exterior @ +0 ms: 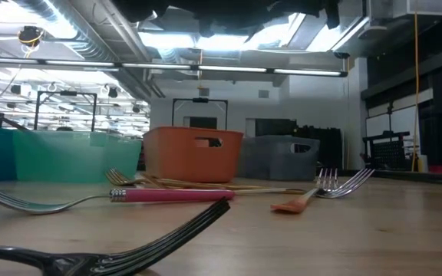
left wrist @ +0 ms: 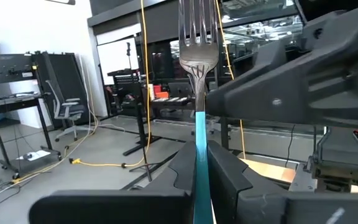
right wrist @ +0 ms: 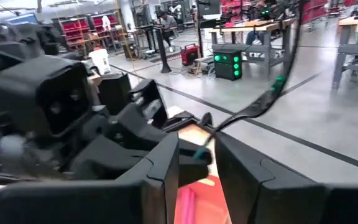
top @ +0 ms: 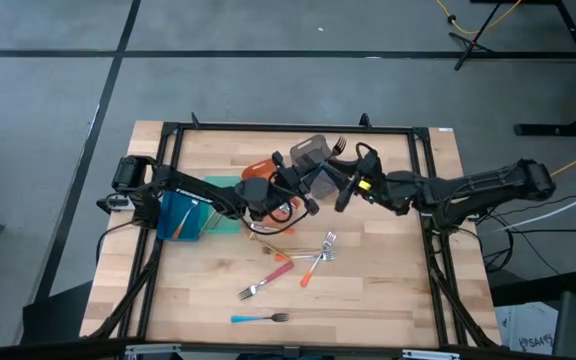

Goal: Sort silverware by color (type)
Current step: Put the blue fork into the black bin

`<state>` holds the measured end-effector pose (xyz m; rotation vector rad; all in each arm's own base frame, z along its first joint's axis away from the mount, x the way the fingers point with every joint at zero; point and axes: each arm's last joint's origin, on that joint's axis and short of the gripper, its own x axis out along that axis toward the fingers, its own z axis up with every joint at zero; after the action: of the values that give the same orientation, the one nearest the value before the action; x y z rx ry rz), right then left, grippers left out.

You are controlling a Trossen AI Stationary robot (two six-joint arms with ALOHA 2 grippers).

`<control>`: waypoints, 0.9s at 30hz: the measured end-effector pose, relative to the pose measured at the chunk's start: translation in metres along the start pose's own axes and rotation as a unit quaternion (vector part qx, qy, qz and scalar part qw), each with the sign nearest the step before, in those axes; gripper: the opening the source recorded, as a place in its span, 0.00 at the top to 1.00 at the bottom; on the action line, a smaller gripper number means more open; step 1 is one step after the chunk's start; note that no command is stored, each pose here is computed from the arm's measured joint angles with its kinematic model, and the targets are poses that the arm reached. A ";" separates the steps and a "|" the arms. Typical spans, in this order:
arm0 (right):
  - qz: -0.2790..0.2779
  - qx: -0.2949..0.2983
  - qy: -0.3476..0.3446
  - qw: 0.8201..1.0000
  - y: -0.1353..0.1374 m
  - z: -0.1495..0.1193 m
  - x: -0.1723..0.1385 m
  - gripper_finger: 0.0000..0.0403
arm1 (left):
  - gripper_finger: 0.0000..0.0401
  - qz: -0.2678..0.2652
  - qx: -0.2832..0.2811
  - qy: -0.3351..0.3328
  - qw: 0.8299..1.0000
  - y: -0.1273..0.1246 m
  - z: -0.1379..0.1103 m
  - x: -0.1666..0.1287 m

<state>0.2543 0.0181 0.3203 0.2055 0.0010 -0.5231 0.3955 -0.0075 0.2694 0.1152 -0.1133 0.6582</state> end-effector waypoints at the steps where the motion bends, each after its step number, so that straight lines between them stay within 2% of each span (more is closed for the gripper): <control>1: -0.004 0.000 0.000 1.000 -0.002 0.000 0.001 0.75 | 0.96 -0.001 0.000 0.000 1.000 -0.001 0.000 0.000; 6: -0.003 0.002 0.000 1.000 -0.008 0.002 0.006 0.75 | 0.96 -0.008 0.013 -0.002 1.000 -0.005 0.001 -0.004; 11: 0.036 0.012 0.011 0.999 -0.008 0.002 0.008 0.75 | 0.96 -0.014 0.022 -0.004 1.000 -0.007 0.002 -0.006; 17: 0.038 0.012 0.011 0.999 -0.008 0.002 0.008 0.76 | 0.96 -0.013 0.023 -0.004 1.000 -0.007 0.001 -0.005; 27: 0.042 0.012 0.011 0.999 -0.008 0.002 0.008 0.98 | 0.96 -0.015 0.025 -0.002 1.000 -0.007 0.001 -0.005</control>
<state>0.2569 0.0072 0.3203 0.2342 0.0072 -0.4381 0.3956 -0.0162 0.2691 0.1657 -0.0993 0.6318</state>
